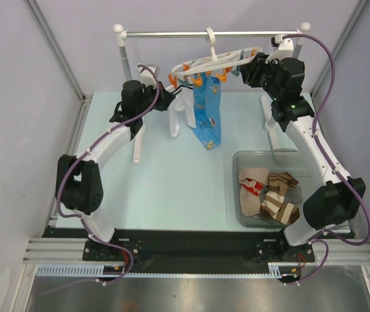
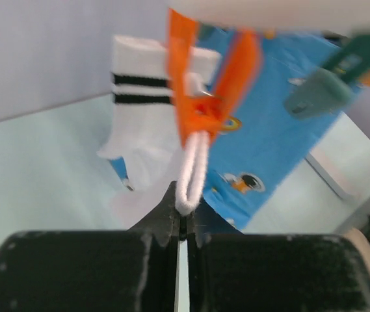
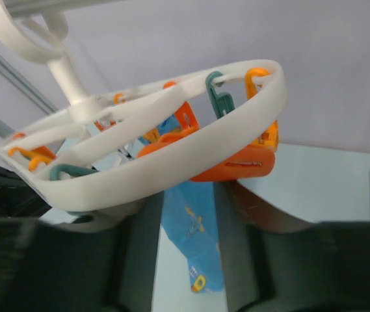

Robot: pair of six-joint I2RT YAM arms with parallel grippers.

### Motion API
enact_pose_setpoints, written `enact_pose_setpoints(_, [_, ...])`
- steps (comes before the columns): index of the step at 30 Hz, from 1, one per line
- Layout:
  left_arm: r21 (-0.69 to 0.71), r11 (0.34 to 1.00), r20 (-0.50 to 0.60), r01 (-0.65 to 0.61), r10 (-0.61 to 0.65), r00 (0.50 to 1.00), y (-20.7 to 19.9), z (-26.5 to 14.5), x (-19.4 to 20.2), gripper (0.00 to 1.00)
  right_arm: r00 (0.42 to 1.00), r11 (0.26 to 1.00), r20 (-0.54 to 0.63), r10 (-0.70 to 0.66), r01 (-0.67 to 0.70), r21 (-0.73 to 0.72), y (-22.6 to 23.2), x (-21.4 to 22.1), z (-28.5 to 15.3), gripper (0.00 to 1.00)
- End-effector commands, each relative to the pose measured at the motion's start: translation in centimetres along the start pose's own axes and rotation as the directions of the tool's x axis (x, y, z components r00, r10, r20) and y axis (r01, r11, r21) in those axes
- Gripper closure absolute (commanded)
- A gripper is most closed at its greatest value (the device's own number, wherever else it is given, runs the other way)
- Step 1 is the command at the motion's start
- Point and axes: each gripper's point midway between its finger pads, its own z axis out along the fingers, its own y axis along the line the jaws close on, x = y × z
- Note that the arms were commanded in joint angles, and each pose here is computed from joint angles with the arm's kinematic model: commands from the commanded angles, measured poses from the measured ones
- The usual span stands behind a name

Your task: Remove the socks clipped to the hanger

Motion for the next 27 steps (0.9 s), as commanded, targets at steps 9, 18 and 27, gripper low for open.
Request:
enact_pose_setpoints(9, [0.115,0.993,0.074,-0.030,0.022,0.997,-10.0,-9.4,-2.4,1.00,0.997,0.996,-0.046,0.066,-0.069,-0.056,3.7,1.4,-11.2,0.23])
enact_pose_setpoints(18, [0.170,0.985,0.046,0.041,-0.049,0.998,-15.0,-12.4,-1.1,0.99,0.993,0.973,-0.119,0.019,-0.046,-0.225,10.1,6.7,-17.4,0.19])
enact_pose_setpoints(27, [0.224,0.957,-0.030,0.182,-0.180,0.983,-18.6,-12.9,0.8,0.99,0.981,0.951,-0.139,-0.138,0.092,-0.295,14.9,13.7,-17.6,0.15])
